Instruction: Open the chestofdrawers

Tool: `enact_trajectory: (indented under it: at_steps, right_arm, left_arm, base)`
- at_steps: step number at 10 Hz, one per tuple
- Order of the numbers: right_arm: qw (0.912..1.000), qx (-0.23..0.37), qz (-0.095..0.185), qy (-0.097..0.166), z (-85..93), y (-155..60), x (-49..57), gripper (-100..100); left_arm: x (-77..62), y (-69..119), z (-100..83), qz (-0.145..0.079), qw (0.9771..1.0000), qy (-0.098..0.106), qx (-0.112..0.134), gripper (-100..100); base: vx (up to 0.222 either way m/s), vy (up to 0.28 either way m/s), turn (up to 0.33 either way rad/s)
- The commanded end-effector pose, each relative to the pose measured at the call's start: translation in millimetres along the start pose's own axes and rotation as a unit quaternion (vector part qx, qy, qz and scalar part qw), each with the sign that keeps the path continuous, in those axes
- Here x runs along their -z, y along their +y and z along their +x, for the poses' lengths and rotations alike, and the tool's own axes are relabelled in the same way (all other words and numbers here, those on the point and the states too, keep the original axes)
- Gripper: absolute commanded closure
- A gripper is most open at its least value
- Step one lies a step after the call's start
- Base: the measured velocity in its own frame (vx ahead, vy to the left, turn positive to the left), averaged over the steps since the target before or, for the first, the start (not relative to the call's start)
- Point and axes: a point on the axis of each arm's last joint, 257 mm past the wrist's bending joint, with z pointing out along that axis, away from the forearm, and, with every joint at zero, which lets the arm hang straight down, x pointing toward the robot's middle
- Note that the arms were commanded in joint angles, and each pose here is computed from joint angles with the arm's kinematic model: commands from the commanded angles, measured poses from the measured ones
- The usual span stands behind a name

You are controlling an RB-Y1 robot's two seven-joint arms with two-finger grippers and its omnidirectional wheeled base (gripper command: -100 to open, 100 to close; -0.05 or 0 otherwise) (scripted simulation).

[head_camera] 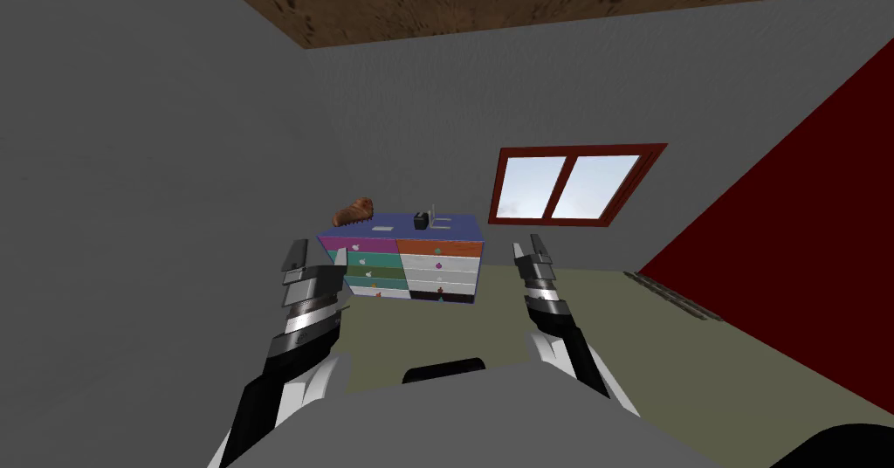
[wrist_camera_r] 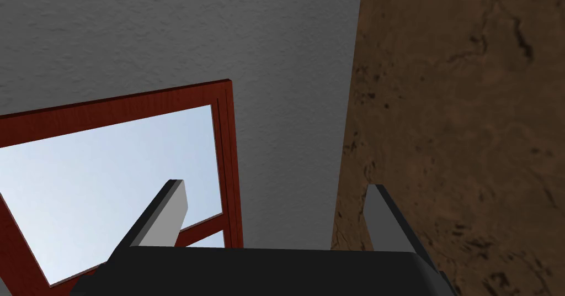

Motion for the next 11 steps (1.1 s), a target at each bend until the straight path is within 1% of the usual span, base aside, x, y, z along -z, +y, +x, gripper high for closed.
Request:
enact_trajectory:
  at_steps: [1,9,10,11]
  right_arm:
    - [1.0000,0.000,0.000,0.000,0.0,0.0,0.0,0]
    - [1.0000,0.000,0.000,0.000,0.0,0.2,-0.1,0]
    - [1.0000,0.000,0.000,0.000,0.0,0.2,-0.1,0]
    - [1.0000,0.000,0.000,0.000,0.0,0.0,0.0,0]
  left_arm:
    - [0.0,0.0,0.0,0.000,1.0000,0.000,0.000,0]
    - [-0.1,-0.2,0.0,0.000,1.0000,0.000,0.000,0]
    - [-0.2,4.0,5.8,-0.002,0.9997,0.022,-0.007,-100]
    - [-0.1,8.2,9.2,-0.005,0.9993,0.036,-0.011,-100]
  base:
    - [0.000,0.000,0.000]
    - [0.000,0.000,0.000]
    - [0.012,-0.010,0.002]
    - [0.016,-0.019,0.003]
